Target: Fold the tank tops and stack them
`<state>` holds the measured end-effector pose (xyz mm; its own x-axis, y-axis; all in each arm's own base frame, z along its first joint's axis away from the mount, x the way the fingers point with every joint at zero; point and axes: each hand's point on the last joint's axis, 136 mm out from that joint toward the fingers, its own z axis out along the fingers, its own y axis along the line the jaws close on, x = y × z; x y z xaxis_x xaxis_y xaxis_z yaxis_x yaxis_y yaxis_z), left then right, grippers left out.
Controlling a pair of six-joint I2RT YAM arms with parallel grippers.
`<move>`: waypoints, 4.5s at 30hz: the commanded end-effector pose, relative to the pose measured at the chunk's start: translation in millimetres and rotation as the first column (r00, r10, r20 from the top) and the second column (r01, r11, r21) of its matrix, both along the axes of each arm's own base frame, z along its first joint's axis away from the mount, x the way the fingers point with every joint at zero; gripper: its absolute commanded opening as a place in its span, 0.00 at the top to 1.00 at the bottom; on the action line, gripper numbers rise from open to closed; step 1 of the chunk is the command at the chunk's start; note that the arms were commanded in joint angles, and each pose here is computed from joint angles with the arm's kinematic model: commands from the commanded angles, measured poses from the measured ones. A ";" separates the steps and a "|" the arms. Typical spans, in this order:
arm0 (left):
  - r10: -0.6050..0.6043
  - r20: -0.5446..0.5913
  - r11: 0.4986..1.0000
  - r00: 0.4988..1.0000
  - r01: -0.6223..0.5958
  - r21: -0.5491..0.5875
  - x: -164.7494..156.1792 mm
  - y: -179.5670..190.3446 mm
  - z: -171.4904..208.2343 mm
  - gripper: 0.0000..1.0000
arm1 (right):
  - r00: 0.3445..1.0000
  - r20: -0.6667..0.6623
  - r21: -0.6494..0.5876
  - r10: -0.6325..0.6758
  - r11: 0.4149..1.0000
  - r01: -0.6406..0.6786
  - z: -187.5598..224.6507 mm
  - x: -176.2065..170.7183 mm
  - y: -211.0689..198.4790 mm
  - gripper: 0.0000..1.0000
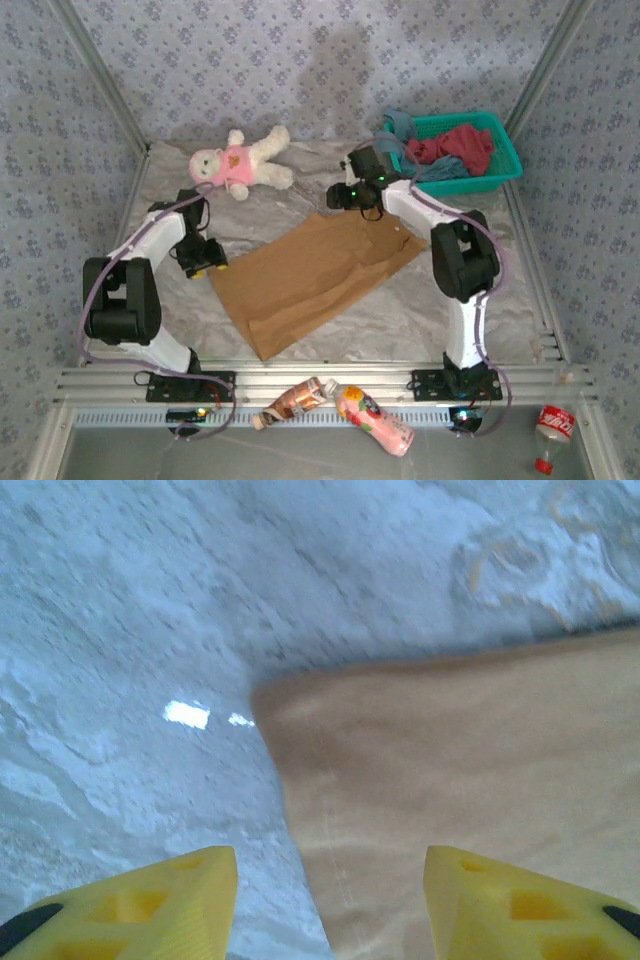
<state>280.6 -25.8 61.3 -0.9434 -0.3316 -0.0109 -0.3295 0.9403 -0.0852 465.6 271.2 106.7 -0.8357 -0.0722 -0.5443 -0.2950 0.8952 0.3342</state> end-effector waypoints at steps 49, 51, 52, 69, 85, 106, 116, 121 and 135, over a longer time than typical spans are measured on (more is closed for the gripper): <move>-0.158 0.032 0.987 0.987 0.156 0.044 24.4 -13.8 -17.2 0.98 | 0.969 0.014 -0.009 0.248 0.969 -0.247 -35.1 10.3 74.2 0.88; -0.176 0.039 0.983 0.984 0.173 0.067 19.8 -16.8 -9.0 0.97 | 0.969 0.032 0.001 0.246 0.969 -0.246 -28.0 8.2 70.7 0.89; -0.182 0.046 0.981 0.982 0.178 0.077 17.9 -17.8 -5.1 0.97 | 0.969 0.042 0.005 0.244 0.970 -0.245 -23.8 7.7 69.2 0.89; -0.215 0.134 0.972 0.967 0.198 0.126 -37.2 -41.7 49.9 0.97 | 0.963 0.129 0.060 0.239 0.967 -0.248 -10.3 -15.3 44.5 0.87; -0.247 0.165 0.969 0.955 0.245 0.031 -81.0 -74.2 55.5 0.96 | 0.959 0.154 0.104 0.236 0.962 -0.253 -2.5 -29.1 35.6 0.85; -0.300 0.099 0.954 0.949 0.300 0.013 -104.7 -101.0 24.2 0.94 | 0.914 0.116 -0.055 0.390 0.921 -0.386 -38.5 -35.7 59.8 0.63; -0.317 0.067 0.948 0.946 0.317 0.006 -111.6 -104.8 11.8 0.94 | 0.886 0.039 -0.151 0.462 0.879 -0.452 -68.0 -31.1 66.9 0.63; -0.327 0.043 0.945 0.944 0.327 0.014 -114.5 -103.5 5.8 0.94 | 0.887 0.060 -0.158 0.458 0.882 -0.444 -64.8 -22.8 71.1 0.78; -0.342 0.067 0.936 0.937 0.333 0.119 -73.9 -74.0 32.2 0.94 | 0.900 0.151 -0.090 0.408 0.913 -0.398 -25.5 -7.6 68.6 0.99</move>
<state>197.1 -113.3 82.4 -0.9948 -0.0189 -0.1003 -0.0149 0.9990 -0.0413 447.7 339.6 48.2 -0.6457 -0.4740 -0.5987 -0.6888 0.7000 0.1886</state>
